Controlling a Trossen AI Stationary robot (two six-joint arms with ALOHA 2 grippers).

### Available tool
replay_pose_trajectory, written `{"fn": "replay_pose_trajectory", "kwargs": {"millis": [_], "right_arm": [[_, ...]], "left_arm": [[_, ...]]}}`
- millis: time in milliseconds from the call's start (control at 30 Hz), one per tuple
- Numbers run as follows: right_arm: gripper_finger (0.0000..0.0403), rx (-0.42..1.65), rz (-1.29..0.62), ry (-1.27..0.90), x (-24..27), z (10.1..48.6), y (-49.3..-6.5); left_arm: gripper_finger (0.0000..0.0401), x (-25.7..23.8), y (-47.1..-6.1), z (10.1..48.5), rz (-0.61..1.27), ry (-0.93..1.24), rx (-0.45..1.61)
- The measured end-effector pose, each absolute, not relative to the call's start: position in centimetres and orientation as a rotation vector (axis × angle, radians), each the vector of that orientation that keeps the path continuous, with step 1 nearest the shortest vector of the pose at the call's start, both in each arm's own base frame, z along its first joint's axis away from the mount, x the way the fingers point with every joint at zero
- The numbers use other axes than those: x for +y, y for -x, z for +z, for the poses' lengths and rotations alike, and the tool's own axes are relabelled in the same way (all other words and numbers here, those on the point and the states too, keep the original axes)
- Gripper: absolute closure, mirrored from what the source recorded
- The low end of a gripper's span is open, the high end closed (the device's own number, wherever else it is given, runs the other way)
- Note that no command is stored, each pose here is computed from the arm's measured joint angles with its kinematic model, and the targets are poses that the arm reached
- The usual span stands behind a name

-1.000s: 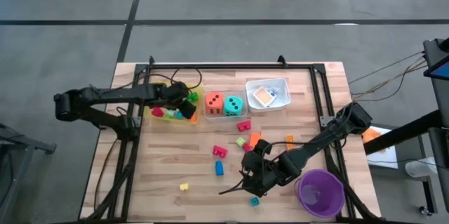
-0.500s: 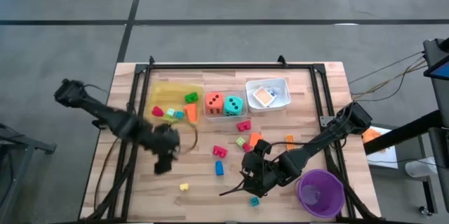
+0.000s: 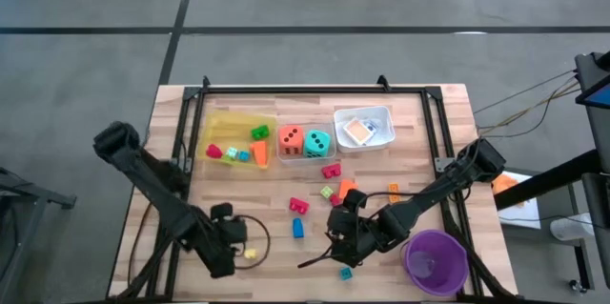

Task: Pick & Place Toys
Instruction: Put the yellow game piece into the yellow bin

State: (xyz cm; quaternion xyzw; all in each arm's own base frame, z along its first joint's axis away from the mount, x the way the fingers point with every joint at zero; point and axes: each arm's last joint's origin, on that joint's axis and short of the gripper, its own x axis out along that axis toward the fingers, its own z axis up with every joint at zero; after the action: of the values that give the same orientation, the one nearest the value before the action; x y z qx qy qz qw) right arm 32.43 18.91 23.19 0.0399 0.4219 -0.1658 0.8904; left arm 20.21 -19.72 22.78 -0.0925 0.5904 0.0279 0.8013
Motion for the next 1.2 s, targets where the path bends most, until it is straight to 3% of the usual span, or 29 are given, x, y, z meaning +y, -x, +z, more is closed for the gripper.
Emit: {"fn": "replay_pose_trajectory", "kwargs": {"millis": [533,1200], "right_arm": [[0.0050,0.873,-0.338,-0.081,19.0,23.4,-32.3],[0.0050,0.871,-0.339,-0.086,19.0,23.4,-32.3]], "left_arm": [[0.0244,-23.1,-23.4,18.0,0.072,0.143,1.345],[0.0230,-22.7,-23.1,16.9,0.123,0.156,1.333]]}}
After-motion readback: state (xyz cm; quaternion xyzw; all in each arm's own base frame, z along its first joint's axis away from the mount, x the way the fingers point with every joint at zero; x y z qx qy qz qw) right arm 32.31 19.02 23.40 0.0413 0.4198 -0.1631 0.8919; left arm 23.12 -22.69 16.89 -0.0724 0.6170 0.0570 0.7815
